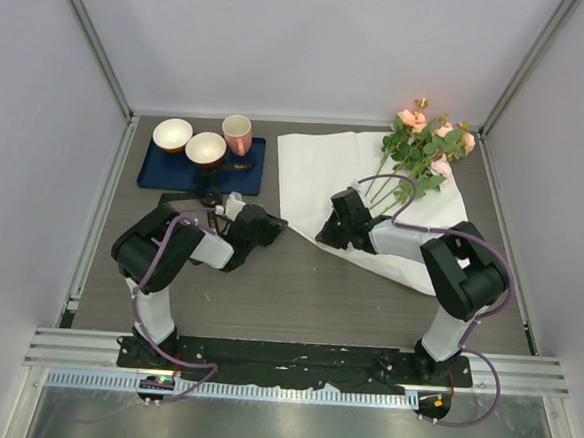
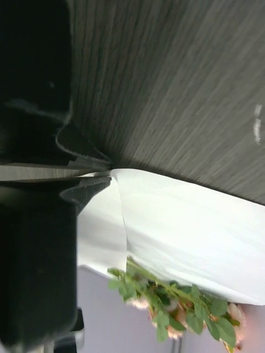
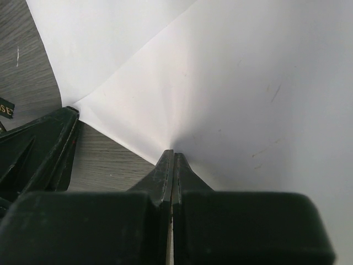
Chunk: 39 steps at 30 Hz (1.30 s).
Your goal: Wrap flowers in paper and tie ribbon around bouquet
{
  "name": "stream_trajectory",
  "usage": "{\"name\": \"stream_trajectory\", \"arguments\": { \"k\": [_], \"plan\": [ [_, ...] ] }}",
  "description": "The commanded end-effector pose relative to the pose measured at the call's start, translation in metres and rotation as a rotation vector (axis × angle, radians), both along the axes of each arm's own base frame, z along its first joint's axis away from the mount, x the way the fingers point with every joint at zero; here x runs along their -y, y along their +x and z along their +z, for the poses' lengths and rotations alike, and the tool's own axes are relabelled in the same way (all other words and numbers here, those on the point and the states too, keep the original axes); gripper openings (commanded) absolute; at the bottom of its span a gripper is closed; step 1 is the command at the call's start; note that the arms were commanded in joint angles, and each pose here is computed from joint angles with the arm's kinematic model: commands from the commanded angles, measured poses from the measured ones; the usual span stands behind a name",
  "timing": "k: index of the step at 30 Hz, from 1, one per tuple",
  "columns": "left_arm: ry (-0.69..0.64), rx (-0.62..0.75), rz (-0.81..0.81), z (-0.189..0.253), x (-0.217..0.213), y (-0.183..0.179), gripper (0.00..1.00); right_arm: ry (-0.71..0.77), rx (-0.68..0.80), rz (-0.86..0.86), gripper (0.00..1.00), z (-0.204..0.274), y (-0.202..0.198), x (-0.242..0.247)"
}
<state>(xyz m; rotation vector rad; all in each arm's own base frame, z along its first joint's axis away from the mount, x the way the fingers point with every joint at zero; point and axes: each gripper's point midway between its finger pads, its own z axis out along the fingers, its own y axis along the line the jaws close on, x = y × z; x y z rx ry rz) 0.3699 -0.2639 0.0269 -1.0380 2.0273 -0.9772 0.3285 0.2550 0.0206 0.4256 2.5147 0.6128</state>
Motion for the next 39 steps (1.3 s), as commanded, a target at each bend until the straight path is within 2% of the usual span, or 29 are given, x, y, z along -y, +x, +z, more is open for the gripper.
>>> {"name": "stream_trajectory", "arguments": {
  "k": [1, 2, 5, 10, 12, 14, 15, 16, 17, 18, 19, 22, 24, 27, 31, 35, 39],
  "plan": [
    [0.29, 0.223, -0.062, 0.024, -0.012, 0.007, 0.08, -0.005, -0.092, -0.057, 0.0, -0.016, -0.014, 0.01],
    [0.326, 0.266, -0.081, 0.037, -0.009, 0.008, 0.0, 0.003, -0.098, -0.072, 0.0, -0.017, -0.014, 0.012],
    [0.421, 0.391, -0.162, 0.069, 0.006, 0.004, 0.0, 0.057, -0.134, -0.074, 0.0, -0.02, -0.022, 0.008],
    [0.438, 0.503, -0.251, 0.097, 0.035, -0.008, 0.0, 0.1, -0.181, -0.087, 0.0, -0.027, -0.032, 0.013],
    [0.468, 0.555, -0.297, 0.105, 0.051, -0.015, 0.0, 0.135, -0.157, -0.091, 0.0, -0.023, -0.026, 0.012],
    [0.44, 0.548, -0.298, 0.112, 0.05, -0.019, 0.0, 0.132, -0.133, -0.097, 0.0, -0.02, -0.023, 0.014],
    [0.394, 0.417, -0.24, 0.095, 0.036, -0.021, 0.04, 0.131, -0.132, -0.095, 0.0, -0.02, -0.022, 0.015],
    [0.352, 0.354, -0.205, 0.092, 0.029, -0.021, 0.19, 0.135, -0.129, -0.09, 0.0, -0.018, -0.019, 0.014],
    [0.296, 0.293, -0.209, 0.084, 0.028, -0.026, 0.42, 0.13, -0.135, -0.086, 0.0, -0.019, -0.019, 0.014],
    [0.229, 0.238, -0.163, 0.08, 0.023, -0.023, 0.5, 0.13, -0.133, -0.081, 0.0, -0.018, -0.018, 0.013],
    [0.202, 0.203, -0.15, 0.076, 0.022, -0.022, 0.52, 0.132, -0.131, -0.08, 0.0, -0.018, -0.017, 0.012],
    [0.131, 0.111, -0.088, 0.063, 0.015, -0.015, 0.51, 0.13, -0.133, -0.073, 0.0, -0.019, -0.017, 0.011],
    [0.112, 0.041, -0.061, 0.045, 0.01, -0.01, 0.47, 0.128, -0.128, -0.074, 0.0, -0.018, -0.017, 0.012],
    [0.088, -0.111, -0.024, 0.015, 0.007, -0.009, 0.48, 0.129, -0.124, -0.073, 0.0, -0.018, -0.015, 0.011],
    [0.044, -0.155, 0.007, 0.0, 0.01, -0.006, 0.5, 0.12, -0.127, -0.064, 0.0, -0.019, -0.014, 0.013],
    [0.008, -0.206, 0.028, -0.016, 0.011, -0.009, 0.47, 0.11, -0.128, -0.076, 0.0, -0.019, -0.014, 0.019],
    [-0.004, -0.253, 0.039, -0.037, 0.012, -0.013, 0.36, 0.093, -0.124, -0.072, 0.0, -0.019, -0.012, 0.021]
  ]
}}
